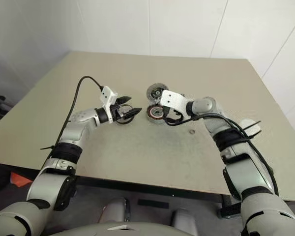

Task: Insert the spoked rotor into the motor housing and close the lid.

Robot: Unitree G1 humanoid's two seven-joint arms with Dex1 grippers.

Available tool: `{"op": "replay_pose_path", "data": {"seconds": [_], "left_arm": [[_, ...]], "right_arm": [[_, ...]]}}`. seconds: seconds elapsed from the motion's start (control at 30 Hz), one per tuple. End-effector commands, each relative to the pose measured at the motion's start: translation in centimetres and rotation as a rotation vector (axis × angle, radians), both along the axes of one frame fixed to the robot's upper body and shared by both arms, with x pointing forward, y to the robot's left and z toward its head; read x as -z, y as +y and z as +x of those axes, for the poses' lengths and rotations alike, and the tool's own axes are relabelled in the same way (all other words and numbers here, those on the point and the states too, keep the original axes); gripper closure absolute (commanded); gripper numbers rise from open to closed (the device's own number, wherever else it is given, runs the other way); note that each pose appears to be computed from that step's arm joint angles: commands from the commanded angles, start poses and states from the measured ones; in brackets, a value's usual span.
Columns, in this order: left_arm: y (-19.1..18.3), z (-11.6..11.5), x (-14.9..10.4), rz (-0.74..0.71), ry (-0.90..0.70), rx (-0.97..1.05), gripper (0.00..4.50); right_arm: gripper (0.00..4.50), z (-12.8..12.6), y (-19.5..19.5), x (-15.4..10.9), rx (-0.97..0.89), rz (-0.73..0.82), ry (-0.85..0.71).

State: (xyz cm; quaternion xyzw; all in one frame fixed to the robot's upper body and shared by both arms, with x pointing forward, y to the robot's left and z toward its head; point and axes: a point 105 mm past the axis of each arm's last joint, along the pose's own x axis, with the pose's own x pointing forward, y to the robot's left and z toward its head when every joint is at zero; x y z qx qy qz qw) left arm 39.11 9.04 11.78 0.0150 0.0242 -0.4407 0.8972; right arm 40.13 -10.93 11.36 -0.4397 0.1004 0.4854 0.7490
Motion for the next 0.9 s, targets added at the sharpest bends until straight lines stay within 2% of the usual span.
{"op": "replay_pose_path", "data": {"seconds": [0.03, 0.23, 0.37, 0.7, 0.9], "left_arm": [[0.5, 0.0, -1.3, -0.019, -0.054, -0.020, 0.02], [1.4, -0.6, -0.7, -0.013, -0.042, -0.049, 0.02], [1.5, -0.8, -0.7, -0.011, -0.041, -0.052, 0.02], [0.8, -1.4, -0.8, -0.013, -0.044, -0.040, 0.02], [0.9, -1.8, -0.7, -0.012, -0.038, -0.043, 0.02]], "right_arm": [[0.00, 0.1, 0.5, -0.9, -0.101, -0.082, -0.020], [0.00, -0.7, 1.2, -2.4, -0.236, -0.158, -0.033], [0.00, -0.9, 1.9, -1.9, -0.280, -0.178, -0.007], [0.00, 0.9, 2.4, 0.4, -0.178, -0.181, 0.065], [0.00, 1.3, 1.8, 0.4, -0.152, -0.207, 0.064]]}}
